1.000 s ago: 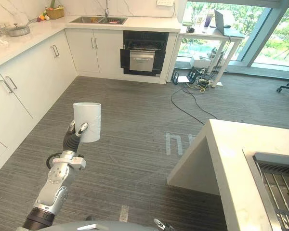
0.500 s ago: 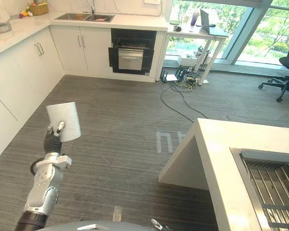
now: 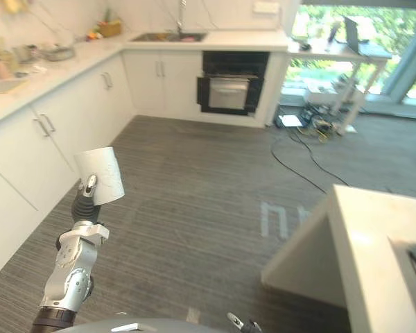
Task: Walk over to the sink, pick up the cup, carry it to the dishwasher, place the cup inside the dishwasher, then close the dishwasher door
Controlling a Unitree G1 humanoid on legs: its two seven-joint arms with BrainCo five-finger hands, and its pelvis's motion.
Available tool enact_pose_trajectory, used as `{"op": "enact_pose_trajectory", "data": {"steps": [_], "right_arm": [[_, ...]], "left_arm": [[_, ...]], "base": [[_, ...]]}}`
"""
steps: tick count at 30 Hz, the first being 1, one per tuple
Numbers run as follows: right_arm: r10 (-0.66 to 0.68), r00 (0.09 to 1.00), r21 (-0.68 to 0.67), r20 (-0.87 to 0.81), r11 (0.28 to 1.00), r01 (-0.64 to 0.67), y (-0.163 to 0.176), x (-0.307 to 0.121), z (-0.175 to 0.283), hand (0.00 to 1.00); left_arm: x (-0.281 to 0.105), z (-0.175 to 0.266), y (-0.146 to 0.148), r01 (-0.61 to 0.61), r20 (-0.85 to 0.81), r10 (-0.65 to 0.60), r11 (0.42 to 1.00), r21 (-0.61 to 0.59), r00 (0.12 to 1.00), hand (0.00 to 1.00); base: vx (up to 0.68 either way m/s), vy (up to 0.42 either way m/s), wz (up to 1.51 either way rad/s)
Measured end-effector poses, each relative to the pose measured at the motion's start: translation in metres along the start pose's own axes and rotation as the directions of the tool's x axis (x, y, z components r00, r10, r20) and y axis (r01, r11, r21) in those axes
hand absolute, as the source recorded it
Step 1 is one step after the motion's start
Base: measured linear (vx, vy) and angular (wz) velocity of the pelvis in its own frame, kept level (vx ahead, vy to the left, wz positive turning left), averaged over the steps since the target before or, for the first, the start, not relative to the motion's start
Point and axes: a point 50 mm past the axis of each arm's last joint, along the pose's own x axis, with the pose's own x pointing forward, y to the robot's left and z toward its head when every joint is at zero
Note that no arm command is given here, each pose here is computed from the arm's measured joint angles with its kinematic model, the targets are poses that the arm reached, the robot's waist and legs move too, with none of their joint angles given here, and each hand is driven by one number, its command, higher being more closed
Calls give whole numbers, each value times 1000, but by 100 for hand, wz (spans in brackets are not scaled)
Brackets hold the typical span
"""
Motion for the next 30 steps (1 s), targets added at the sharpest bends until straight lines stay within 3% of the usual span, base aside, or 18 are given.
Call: {"op": "enact_pose_trajectory", "data": {"steps": [5, 11, 14, 16, 20, 25, 27, 30], "right_arm": [[44, 998, 40, 53, 998, -46, 15, 0, 2, 0], [51, 997, 129, 49, 990, -57, 16, -5, -5, 0], [39, 999, 133, 4, 990, -39, 8, -10, -16, 0], [-18, 1000, 134, 20, 991, 15, -11, -13, -10, 0], [-5, 994, 203, 109, 979, -17, -3, -11, 5, 0], [156, 920, 164, 361, 960, -227, 38, -16, 50, 0], [308, 816, 85, 488, 914, -396, 84, -26, 89, 0], [381, 695, 25, 610, 867, -498, 119, -41, 126, 0]], "left_arm": [[2, 0, 6, -2, -25, 3, 1000, 28, 1000, 100], [6, -3, -15, 91, -63, -91, 996, -1, 994, 100], [4, -2, -29, 137, -52, -141, 987, -85, 989, 100], [0, -8, -38, 154, -70, -175, 959, -237, 982, 100], [-2, -8, -49, 229, -49, -253, 932, -282, 966, 100], [-9, 19, -35, 192, 90, -175, 950, -247, 980, 100], [-13, 35, -21, 121, 182, -83, 972, -204, 980, 100], [-16, 40, -17, 62, 217, -41, 994, -88, 975, 100]], "base": [[252, 143, 37], [370, -67, 44], [691, -247, 38], [750, -267, 23], [662, -244, -6], [550, -107, -70], [482, 33, -111], [511, 157, -64]]}}
